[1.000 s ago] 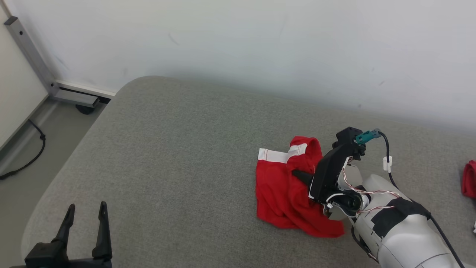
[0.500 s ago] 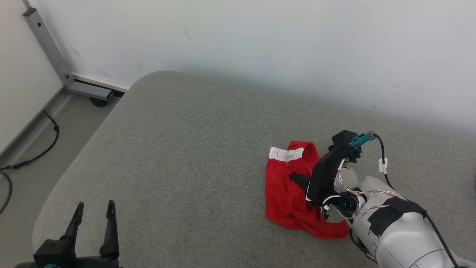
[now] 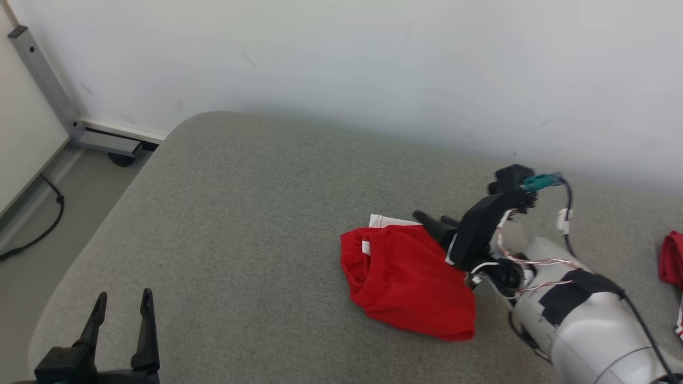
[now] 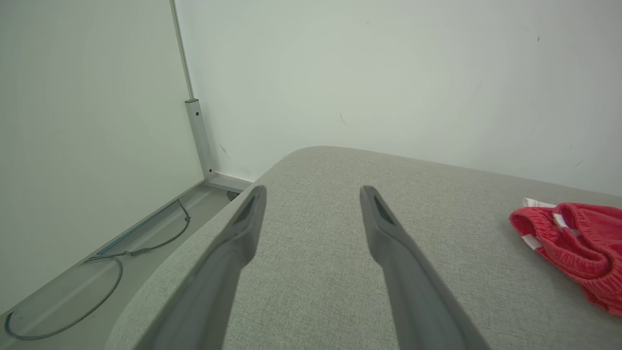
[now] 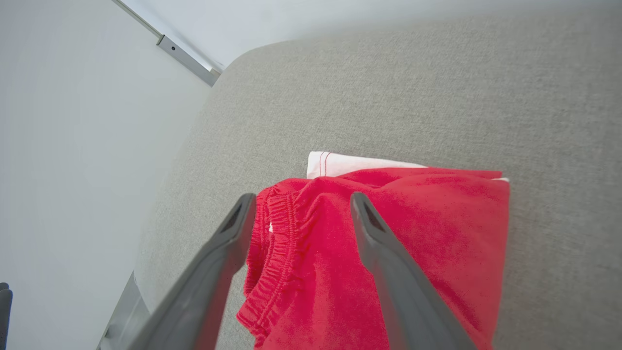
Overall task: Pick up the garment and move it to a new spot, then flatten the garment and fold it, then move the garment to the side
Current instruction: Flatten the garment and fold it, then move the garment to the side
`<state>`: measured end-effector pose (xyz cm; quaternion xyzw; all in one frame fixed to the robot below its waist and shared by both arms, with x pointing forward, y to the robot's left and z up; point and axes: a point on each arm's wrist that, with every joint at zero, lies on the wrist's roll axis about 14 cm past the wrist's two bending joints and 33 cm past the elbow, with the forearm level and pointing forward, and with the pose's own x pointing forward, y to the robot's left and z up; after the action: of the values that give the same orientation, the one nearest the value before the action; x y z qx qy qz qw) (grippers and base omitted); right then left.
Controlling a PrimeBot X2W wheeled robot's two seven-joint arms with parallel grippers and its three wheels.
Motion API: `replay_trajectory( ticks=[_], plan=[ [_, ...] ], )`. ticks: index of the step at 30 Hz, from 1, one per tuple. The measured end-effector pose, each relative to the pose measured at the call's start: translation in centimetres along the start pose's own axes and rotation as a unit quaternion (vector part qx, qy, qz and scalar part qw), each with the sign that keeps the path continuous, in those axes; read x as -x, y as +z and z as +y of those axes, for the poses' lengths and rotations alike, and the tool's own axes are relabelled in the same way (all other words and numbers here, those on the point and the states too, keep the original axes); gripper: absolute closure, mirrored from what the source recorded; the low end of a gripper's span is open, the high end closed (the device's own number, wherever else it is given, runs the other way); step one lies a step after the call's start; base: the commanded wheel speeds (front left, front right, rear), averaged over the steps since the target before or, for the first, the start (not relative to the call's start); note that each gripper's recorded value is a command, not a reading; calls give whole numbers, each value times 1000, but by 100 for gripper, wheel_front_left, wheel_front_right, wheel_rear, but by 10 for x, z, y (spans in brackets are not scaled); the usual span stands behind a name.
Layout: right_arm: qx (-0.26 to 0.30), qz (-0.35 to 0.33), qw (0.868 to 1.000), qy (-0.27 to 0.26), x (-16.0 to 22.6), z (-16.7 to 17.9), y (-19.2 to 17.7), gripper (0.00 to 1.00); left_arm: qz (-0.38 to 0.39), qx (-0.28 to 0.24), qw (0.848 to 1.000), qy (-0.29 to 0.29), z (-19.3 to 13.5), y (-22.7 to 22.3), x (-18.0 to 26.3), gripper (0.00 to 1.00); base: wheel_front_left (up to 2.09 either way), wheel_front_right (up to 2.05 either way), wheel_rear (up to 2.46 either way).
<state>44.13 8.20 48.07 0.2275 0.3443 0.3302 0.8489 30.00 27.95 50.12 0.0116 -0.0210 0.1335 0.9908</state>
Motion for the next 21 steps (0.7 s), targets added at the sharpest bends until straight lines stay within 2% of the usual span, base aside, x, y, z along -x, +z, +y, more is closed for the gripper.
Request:
replay_trajectory(
  ticks=[4,10,14,21],
  plan=[
    [23,-53,998,-25,17,-25,26,0,-2,-3,1000,-6,-1,1,-1,0,0,0,0],
    [58,-78,993,-70,38,-60,32,0,-7,-10,1000,-15,-6,4,-3,0,0,0,0],
    [60,-68,992,-90,44,-75,24,0,-6,-12,1000,-20,-9,3,-3,0,0,0,0],
    [41,1,993,-107,41,-89,-9,0,-3,-11,1000,-22,-11,1,-2,0,0,0,0]
  ],
)
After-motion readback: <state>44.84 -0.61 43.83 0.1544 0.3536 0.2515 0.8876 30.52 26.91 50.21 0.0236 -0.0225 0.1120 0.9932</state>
